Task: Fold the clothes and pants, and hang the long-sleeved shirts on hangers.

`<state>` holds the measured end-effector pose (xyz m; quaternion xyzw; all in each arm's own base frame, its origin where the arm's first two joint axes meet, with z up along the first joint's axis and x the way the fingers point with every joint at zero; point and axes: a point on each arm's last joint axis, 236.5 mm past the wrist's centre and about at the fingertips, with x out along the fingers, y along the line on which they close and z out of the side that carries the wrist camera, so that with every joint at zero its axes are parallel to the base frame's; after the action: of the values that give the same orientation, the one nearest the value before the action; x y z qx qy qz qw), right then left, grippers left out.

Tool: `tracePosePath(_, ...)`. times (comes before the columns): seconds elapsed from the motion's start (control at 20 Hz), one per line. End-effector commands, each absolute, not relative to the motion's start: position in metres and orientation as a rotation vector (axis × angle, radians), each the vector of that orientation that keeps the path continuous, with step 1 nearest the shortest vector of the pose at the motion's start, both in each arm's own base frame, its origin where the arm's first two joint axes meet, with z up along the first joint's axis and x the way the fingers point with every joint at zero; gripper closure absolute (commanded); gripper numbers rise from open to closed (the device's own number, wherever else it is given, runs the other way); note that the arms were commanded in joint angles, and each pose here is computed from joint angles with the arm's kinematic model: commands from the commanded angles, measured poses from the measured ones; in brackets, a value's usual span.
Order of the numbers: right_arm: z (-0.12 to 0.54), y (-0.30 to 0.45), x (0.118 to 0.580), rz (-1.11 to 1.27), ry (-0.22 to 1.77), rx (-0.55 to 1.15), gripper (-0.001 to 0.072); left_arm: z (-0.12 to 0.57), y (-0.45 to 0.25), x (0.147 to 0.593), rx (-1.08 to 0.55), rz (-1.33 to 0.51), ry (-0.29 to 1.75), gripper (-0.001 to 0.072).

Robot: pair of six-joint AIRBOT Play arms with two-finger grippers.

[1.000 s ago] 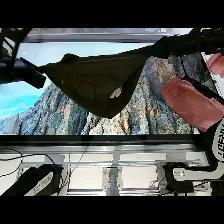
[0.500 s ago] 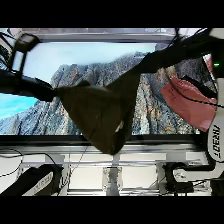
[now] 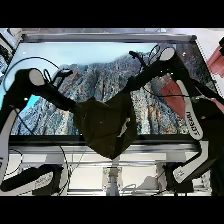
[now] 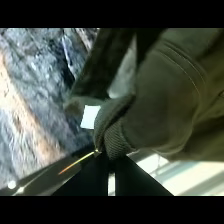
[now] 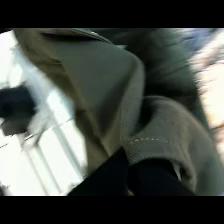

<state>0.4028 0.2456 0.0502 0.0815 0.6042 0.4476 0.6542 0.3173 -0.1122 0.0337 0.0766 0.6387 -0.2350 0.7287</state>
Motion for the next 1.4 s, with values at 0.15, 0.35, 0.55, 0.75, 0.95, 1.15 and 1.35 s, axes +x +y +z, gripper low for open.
tracePosePath(0.15,0.002,0.226,0.439,0.875,1.369,0.157,0.0330,-0.011,-0.115,0.344,0.174,-0.510,1.393,0.0664)
tracePosePath(0.35,0.039,0.206,0.389,1.008,1.556,0.288,0.0329,-0.014,-0.105,0.347,0.217,-0.482,1.392,0.0665)
tracePosePath(0.55,0.022,0.220,0.363,1.020,1.538,0.343,0.0329,-0.014,-0.105,0.347,0.220,-0.481,1.392,0.0664)
tracePosePath(0.75,-0.032,0.241,0.325,1.015,1.594,0.425,0.0331,-0.014,-0.105,0.347,0.220,-0.481,1.392,0.0664)
tracePosePath(0.95,-0.065,0.244,0.348,0.874,1.507,0.463,0.0335,-0.014,-0.105,0.347,0.220,-0.481,1.392,0.0664)
tracePosePath(1.15,-0.079,0.234,0.364,0.762,1.489,0.447,0.0335,-0.014,-0.105,0.347,0.220,-0.481,1.392,0.0664)
tracePosePath(1.35,-0.096,0.225,0.347,0.718,1.557,0.439,0.0334,-0.014,-0.105,0.347,0.219,-0.481,1.392,0.0664)
